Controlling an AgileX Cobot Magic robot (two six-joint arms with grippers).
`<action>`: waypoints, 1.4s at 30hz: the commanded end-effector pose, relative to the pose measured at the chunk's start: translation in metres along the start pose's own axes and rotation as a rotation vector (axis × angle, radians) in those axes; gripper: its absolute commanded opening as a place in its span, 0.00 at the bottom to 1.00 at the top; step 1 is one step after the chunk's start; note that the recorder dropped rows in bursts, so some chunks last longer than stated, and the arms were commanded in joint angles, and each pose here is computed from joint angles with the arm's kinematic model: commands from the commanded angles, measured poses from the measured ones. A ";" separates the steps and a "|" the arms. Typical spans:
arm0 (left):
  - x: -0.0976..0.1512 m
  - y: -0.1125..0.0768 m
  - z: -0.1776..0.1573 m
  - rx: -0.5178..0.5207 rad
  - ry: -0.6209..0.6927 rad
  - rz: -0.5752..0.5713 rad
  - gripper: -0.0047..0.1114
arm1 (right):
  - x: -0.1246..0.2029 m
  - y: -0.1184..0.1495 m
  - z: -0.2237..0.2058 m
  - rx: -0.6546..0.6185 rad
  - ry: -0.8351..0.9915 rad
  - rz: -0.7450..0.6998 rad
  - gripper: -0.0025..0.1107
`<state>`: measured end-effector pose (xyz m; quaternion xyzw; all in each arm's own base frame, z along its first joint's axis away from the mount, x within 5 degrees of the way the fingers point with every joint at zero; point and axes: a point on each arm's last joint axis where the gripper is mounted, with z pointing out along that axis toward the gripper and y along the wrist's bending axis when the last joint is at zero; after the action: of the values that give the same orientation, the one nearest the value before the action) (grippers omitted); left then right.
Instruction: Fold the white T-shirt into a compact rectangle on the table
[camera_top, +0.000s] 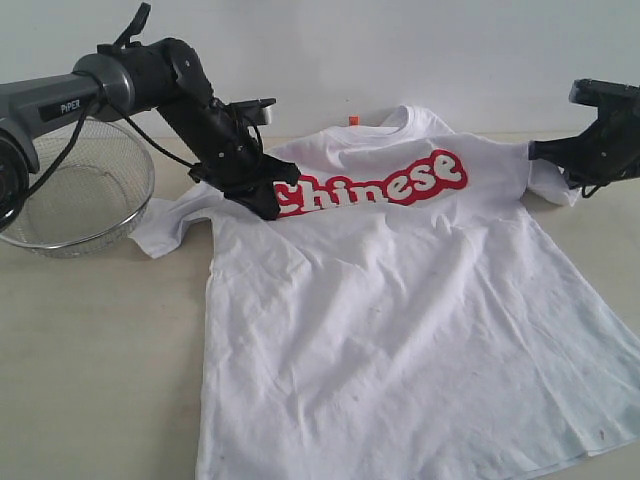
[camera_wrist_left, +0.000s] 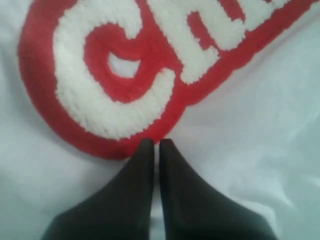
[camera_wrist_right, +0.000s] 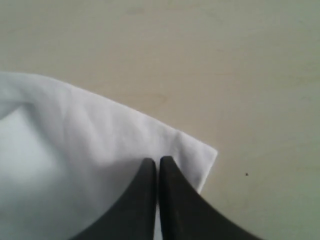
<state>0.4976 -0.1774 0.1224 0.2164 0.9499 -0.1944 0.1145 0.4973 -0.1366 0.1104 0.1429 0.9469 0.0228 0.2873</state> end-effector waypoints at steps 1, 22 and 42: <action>0.000 -0.003 -0.005 0.018 0.004 0.005 0.08 | -0.008 -0.011 0.002 0.021 -0.005 0.014 0.02; 0.008 -0.040 -0.041 0.208 0.039 0.052 0.08 | -0.020 -0.036 -0.080 -0.028 -0.107 0.156 0.02; 0.143 -0.138 -0.023 0.203 0.332 0.104 0.08 | 0.145 0.055 -0.200 -0.268 0.010 0.082 0.02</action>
<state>0.3255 -0.2258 0.1460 0.3012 0.9176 -0.2526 -0.0590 0.3028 -0.0546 0.1988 0.1734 0.9263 0.1473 0.3003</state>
